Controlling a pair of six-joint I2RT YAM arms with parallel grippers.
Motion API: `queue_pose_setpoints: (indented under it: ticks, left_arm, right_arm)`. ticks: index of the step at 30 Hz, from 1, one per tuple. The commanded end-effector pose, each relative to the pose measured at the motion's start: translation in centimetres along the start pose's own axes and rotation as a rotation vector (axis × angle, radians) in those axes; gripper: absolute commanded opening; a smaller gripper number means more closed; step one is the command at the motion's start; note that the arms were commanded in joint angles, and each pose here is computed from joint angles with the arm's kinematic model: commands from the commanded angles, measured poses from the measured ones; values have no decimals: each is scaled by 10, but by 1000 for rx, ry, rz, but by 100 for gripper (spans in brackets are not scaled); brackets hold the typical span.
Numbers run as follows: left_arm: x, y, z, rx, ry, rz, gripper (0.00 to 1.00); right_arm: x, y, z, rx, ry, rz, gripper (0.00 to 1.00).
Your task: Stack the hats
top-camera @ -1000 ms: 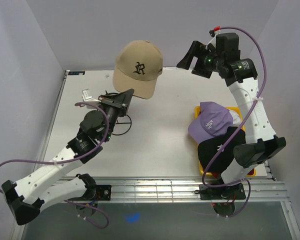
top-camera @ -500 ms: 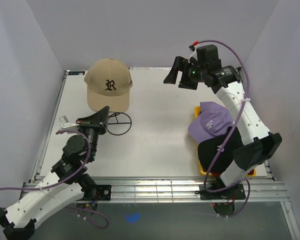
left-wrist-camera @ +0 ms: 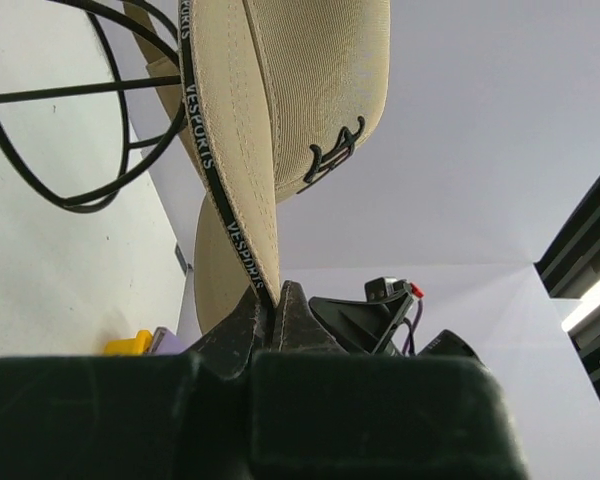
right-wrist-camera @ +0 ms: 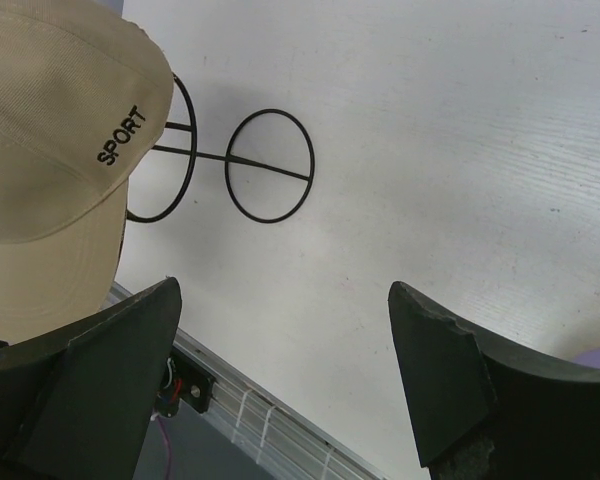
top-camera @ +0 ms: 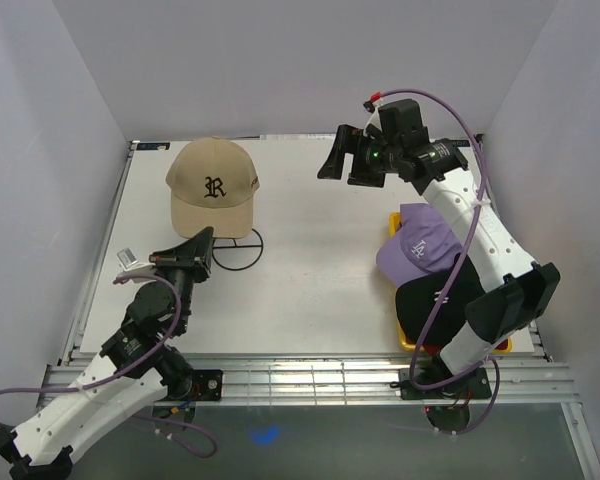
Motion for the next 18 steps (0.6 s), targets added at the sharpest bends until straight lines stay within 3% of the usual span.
queue_pose_setpoints:
  ticks: [1,18]
  left_arm:
    - [18,1,11,-46,25,43,0]
    - [96,8,20,-76,94,209,0]
  right_arm:
    - [11,11,10,-67,45,23,89]
    - [5,3,-2,-42,50,6,89]
Point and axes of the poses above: each gripper's point midway between its finger pads, its own y axis back along the fingers, its own x axis along the line the jaws close on, z = x × y, the point moved 2 cm from there along y, back along the fingers, and after that the axes turned 8 degrees about y, right-handed, at the moved point
